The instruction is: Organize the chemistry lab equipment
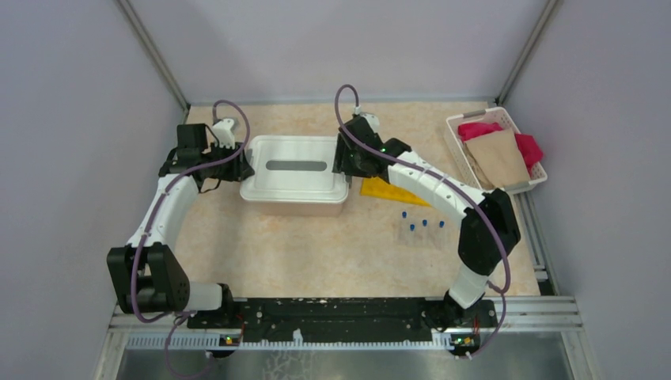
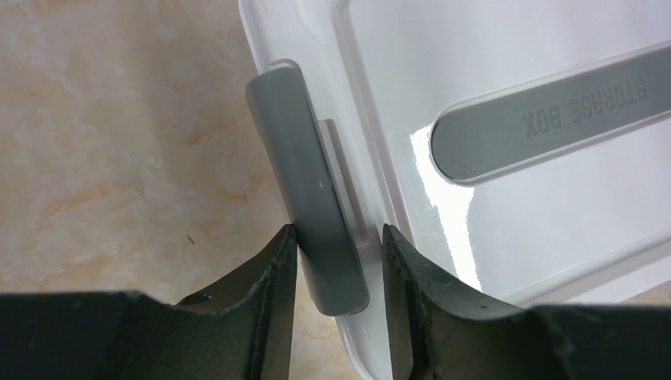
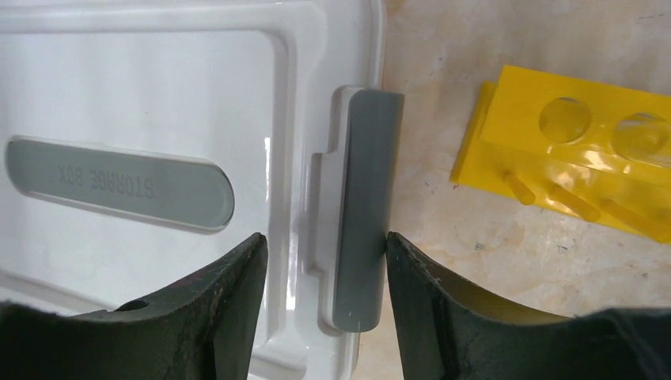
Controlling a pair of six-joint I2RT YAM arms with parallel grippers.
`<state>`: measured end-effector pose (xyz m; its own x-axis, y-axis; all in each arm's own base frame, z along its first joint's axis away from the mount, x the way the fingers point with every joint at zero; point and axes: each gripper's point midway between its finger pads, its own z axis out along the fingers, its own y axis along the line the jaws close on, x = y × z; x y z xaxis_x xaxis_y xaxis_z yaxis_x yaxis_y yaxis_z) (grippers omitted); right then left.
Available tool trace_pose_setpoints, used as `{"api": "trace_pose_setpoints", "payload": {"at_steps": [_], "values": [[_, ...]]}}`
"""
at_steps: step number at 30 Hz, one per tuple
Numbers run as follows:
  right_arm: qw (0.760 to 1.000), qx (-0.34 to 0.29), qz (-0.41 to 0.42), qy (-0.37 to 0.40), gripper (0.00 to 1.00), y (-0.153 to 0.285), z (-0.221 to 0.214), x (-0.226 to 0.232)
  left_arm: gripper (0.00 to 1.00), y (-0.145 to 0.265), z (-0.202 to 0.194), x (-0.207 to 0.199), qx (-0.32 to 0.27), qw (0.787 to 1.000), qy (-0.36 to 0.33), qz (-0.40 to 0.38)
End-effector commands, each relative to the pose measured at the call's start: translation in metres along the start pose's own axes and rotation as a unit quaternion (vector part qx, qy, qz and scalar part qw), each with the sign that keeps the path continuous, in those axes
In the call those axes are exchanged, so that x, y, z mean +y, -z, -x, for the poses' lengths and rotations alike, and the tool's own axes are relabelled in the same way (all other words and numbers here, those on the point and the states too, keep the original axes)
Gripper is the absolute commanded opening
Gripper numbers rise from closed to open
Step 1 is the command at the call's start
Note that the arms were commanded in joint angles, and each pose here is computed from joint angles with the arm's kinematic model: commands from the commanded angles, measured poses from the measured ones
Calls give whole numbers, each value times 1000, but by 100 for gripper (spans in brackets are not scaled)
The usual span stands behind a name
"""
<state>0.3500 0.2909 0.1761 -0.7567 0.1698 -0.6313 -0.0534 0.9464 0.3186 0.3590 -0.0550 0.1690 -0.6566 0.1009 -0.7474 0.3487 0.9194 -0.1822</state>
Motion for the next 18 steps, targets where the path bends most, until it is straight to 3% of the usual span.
{"api": "trace_pose_setpoints", "payload": {"at_steps": [1,7,13,18], "values": [[997,-20,64,-49,56,11,22,13,36,8,25,-8,-36,999,-34,-18],[993,-15,98,-69,55,7,13,16,35,8,26,-9,-38,999,-33,-20],[992,-10,106,-72,47,3,8,17,35,8,27,-8,-38,998,-34,-21],[993,-12,83,-81,66,4,10,1,34,9,27,-7,-39,998,-35,-19]]}}
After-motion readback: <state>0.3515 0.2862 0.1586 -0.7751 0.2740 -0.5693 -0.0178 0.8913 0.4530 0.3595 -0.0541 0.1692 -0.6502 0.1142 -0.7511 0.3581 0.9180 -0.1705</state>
